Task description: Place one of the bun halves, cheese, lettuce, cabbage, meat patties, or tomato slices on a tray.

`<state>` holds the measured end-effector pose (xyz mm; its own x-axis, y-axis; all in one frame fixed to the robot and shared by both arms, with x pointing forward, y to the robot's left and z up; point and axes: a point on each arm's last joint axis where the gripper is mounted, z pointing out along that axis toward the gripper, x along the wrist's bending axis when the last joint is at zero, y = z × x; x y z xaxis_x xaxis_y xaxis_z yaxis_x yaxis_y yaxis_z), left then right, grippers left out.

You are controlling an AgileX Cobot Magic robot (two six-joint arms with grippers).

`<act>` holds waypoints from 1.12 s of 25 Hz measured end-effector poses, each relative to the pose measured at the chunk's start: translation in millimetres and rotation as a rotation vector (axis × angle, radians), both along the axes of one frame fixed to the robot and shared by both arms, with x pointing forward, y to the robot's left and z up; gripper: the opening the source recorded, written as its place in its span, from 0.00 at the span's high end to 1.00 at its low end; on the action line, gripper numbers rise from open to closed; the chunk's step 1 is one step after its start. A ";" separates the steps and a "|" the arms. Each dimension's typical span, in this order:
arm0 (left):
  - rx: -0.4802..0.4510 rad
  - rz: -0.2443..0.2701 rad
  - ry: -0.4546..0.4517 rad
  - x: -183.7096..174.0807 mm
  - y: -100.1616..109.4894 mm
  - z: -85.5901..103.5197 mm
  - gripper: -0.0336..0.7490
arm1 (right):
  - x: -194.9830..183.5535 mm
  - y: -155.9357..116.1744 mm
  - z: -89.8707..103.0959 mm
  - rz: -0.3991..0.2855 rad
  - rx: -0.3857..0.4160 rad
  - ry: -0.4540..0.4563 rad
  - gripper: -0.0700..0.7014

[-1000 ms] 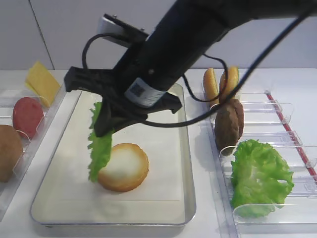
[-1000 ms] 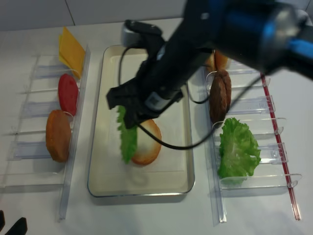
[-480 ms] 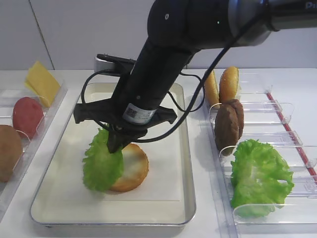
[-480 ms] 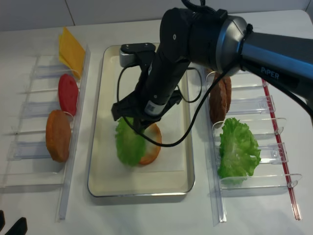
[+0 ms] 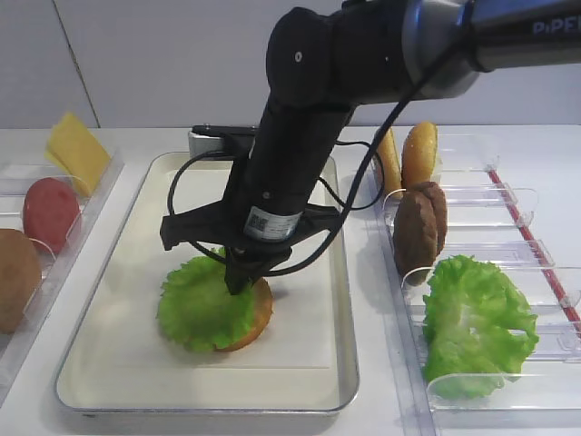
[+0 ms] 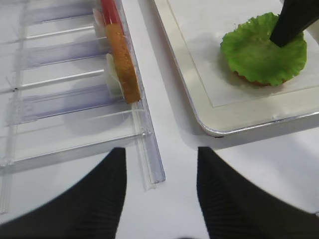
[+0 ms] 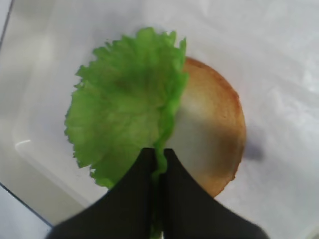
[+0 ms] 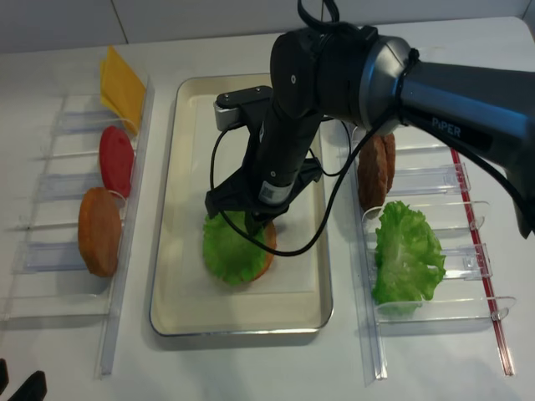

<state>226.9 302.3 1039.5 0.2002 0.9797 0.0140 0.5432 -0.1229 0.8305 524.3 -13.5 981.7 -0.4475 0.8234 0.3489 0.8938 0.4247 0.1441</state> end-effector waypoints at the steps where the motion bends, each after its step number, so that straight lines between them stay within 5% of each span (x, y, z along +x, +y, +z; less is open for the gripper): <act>1: 0.000 0.000 0.000 0.0 0.0 0.0 0.54 | 0.2 -0.3 -0.1 0.000 -0.003 -0.002 0.83; 8: 0.000 0.000 0.000 0.0 0.0 0.0 0.54 | 0.8 -1.5 -0.6 -0.005 -0.018 -0.007 0.79; 10: 0.000 0.000 0.000 0.0 0.0 0.0 0.54 | 1.1 -2.0 -0.8 -0.004 -0.023 -0.011 0.69; 15: 0.000 0.000 0.000 0.0 0.0 0.0 0.54 | 4.4 -4.9 9.0 0.044 -0.088 -0.031 0.24; 17: 0.000 0.000 0.000 0.0 0.0 0.0 0.54 | 8.0 -5.9 22.6 0.053 -0.127 -0.044 0.17; 28: 0.000 0.000 -0.001 0.0 0.0 0.1 0.54 | 16.4 -17.3 77.5 0.017 -0.186 -0.183 0.18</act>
